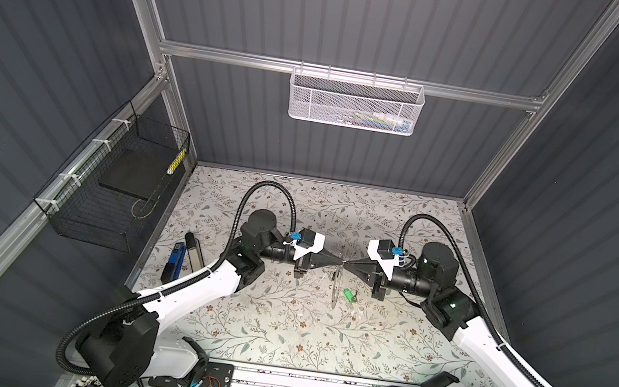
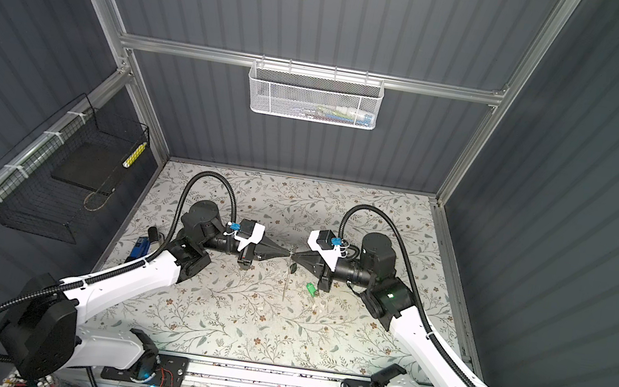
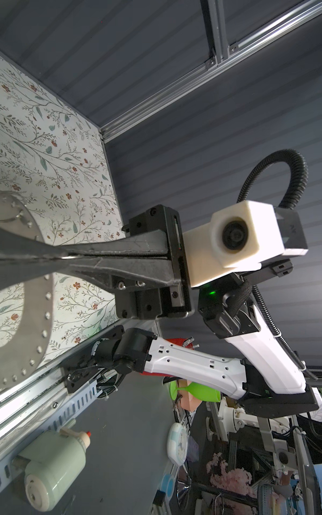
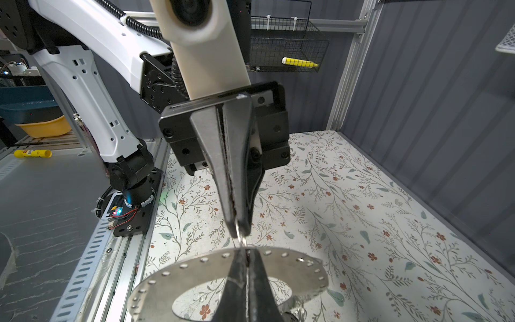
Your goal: Put the keys on the keyring
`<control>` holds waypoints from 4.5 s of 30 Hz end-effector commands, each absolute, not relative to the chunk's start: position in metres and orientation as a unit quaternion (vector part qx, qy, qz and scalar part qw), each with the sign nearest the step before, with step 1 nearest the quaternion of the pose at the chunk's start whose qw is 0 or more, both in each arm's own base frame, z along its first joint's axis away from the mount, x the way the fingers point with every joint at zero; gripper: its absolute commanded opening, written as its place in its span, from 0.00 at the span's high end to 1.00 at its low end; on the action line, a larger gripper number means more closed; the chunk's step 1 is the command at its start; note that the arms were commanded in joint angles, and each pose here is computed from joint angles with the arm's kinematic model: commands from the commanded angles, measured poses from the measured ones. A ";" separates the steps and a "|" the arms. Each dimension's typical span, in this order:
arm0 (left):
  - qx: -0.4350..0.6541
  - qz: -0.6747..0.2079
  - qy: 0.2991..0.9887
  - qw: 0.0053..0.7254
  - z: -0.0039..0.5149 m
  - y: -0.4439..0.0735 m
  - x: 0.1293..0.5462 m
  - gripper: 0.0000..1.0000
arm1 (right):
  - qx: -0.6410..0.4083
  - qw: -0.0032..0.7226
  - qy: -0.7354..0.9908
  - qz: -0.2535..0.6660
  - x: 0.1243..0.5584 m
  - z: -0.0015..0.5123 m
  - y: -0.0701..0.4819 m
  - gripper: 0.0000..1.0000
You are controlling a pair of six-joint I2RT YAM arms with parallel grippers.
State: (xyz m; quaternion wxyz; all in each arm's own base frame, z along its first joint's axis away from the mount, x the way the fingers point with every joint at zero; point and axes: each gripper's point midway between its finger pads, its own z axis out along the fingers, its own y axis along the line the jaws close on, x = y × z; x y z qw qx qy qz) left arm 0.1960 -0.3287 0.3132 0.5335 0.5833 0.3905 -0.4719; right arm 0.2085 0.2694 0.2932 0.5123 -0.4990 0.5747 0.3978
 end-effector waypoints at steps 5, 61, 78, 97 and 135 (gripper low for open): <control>0.631 -0.394 0.413 0.525 0.302 -0.327 0.206 0.89 | -0.529 0.506 0.587 0.347 0.205 0.298 0.263 1.00; 0.729 -0.247 0.406 0.493 0.270 -0.343 0.192 0.70 | -0.614 0.474 0.608 0.168 0.214 0.262 0.250 1.00; 0.720 -0.250 0.415 0.497 0.268 -0.356 0.201 0.81 | -0.613 0.482 0.598 0.186 0.208 0.265 0.253 1.00; 0.736 -0.249 0.413 0.475 0.254 -0.359 0.200 1.00 | -0.587 0.526 0.584 0.191 0.211 0.284 0.255 0.99; 0.754 -0.057 0.222 0.615 0.283 -0.366 0.174 1.00 | -0.532 0.536 0.643 0.125 0.215 0.236 0.207 0.64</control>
